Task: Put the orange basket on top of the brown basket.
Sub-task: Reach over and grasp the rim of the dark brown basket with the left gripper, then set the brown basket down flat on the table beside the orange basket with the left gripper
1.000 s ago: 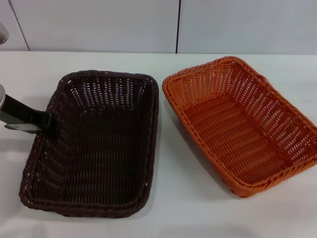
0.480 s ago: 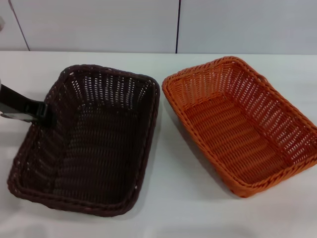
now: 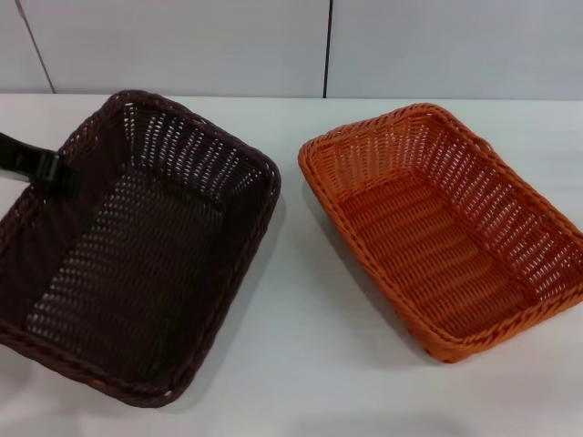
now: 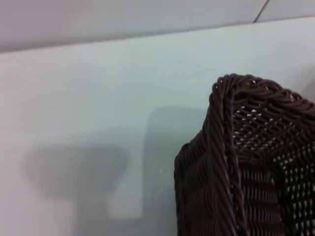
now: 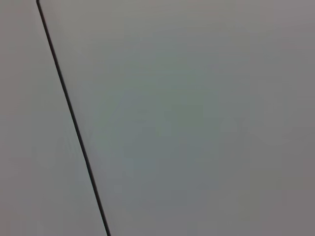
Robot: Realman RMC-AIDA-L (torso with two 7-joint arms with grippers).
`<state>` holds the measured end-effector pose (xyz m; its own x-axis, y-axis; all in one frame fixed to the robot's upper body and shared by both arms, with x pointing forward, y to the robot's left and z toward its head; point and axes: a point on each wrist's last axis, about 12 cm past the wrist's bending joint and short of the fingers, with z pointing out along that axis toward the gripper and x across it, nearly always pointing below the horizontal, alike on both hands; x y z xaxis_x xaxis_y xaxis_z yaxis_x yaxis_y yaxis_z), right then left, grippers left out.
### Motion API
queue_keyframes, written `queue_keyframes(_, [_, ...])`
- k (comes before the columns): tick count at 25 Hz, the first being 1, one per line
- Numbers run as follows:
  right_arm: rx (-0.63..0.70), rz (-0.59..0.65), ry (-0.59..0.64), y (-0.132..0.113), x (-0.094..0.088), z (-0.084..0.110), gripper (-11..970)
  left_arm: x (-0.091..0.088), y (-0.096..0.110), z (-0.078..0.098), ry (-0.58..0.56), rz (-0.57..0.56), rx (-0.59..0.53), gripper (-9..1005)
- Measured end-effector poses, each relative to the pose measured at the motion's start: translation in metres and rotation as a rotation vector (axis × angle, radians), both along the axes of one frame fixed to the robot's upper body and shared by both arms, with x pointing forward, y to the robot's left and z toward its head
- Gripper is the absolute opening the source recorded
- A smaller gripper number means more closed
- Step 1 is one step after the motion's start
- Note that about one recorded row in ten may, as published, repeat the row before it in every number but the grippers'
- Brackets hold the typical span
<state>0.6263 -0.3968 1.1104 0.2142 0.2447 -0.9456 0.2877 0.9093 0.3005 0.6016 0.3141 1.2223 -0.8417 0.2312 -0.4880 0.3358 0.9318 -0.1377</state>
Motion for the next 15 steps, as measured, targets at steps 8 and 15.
queue_keyframes(8, [0.002, -0.004, 0.003, -0.001, -0.002, -0.002, 669, 0.0, 0.004, 0.018, -0.058, -0.099, 0.056, 188])
queue_keyframes(15, [0.005, 0.0, 0.0, 0.001, 0.0, -0.001, 669, 0.001, -0.004, 0.03, -0.067, -0.304, 0.038, 188])
